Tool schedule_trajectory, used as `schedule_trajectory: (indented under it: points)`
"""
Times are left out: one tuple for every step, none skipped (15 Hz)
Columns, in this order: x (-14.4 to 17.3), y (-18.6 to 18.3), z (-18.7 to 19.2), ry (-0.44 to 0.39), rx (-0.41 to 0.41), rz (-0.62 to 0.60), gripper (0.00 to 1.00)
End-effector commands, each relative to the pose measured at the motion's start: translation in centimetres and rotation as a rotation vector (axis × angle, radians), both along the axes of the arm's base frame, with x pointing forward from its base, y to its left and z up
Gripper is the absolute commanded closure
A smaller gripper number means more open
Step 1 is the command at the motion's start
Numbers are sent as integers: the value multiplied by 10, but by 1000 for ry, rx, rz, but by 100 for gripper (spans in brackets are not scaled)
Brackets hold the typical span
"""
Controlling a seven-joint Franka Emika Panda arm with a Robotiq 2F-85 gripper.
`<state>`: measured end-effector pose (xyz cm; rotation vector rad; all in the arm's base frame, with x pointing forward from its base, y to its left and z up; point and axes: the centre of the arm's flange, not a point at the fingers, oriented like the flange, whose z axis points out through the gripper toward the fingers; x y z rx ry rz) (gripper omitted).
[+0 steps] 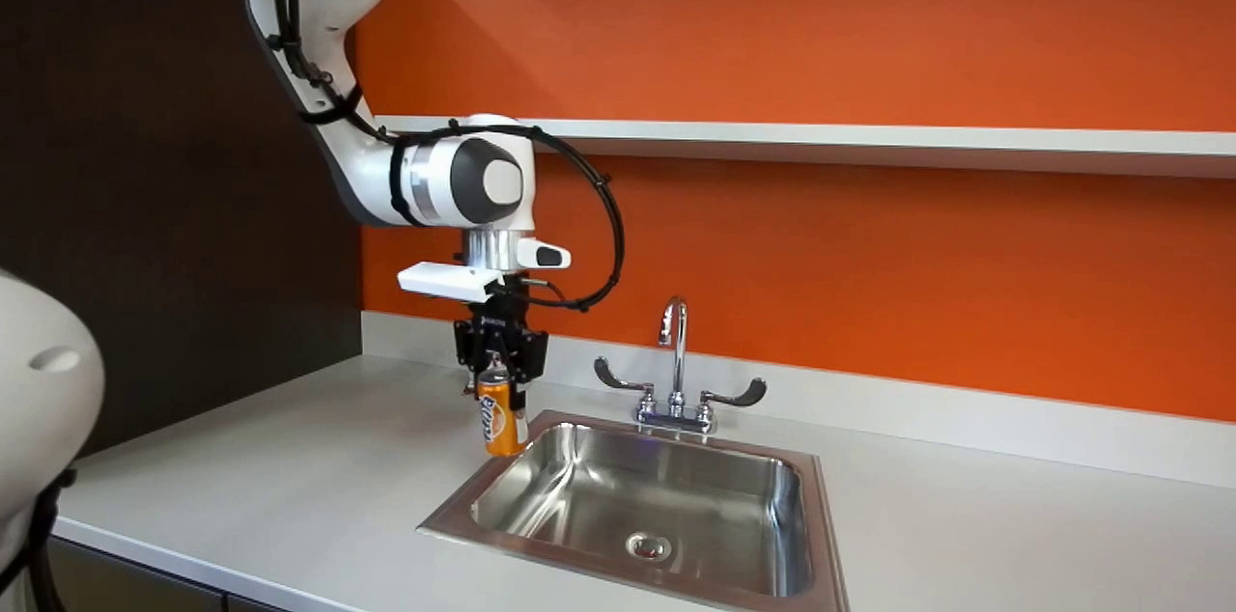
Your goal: Put the orange can inside the sink.
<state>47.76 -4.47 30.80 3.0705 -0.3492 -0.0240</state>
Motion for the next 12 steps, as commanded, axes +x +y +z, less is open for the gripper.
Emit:
schedule_trajectory:
  points:
    - [-6,-23,-1,-37,8,-75,62]
    - [-6,-28,-3,-42,1,-90,62]
    - [-5,-33,-5,-44,-1,-101,62]
    - [-5,-38,-7,-41,-2,-113,62]
    - [-5,-43,-10,-40,0,-122,62]
    - [-3,-46,-14,-34,6,-128,62]
    - [-2,-49,-18,-30,8,-134,62]
    - [-1,-50,-22,-23,15,-137,62]
    - [1,-51,-26,-18,24,-141,62]
    - [4,-51,-31,-15,27,-146,62]
    - [7,-51,-37,-10,32,-150,62]
    - [9,-50,-41,-6,36,-155,62]
